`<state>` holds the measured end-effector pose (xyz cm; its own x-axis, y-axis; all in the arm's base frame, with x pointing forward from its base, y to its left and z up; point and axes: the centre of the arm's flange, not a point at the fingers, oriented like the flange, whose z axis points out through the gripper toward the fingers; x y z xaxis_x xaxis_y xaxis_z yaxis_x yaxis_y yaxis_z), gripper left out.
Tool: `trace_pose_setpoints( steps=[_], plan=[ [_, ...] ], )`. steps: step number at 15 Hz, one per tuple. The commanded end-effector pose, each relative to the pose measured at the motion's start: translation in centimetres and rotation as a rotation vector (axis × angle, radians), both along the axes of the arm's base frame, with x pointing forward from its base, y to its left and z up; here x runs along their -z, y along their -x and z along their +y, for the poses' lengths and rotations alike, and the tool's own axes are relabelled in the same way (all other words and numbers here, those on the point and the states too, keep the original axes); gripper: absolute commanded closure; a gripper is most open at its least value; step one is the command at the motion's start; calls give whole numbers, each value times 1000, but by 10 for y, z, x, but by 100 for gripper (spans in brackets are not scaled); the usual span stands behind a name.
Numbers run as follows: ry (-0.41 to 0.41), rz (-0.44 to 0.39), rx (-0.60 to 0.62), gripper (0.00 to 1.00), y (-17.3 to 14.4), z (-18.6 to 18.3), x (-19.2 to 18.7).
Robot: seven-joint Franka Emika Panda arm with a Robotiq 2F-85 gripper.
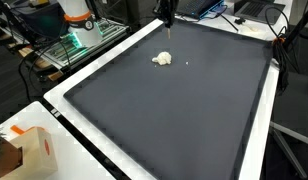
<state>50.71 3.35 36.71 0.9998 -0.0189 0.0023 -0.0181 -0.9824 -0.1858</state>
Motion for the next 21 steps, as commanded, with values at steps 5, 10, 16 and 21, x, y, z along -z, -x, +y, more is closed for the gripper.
trace_pose_setpoints(
  steps=[5,10,16,21],
  plan=[
    [134,-30,-71,97,27,20,-15],
    [119,-32,-84,87,15,21,-17],
    [118,-30,-84,97,14,21,-16],
    [106,-4,-80,97,14,19,7]
  ],
)
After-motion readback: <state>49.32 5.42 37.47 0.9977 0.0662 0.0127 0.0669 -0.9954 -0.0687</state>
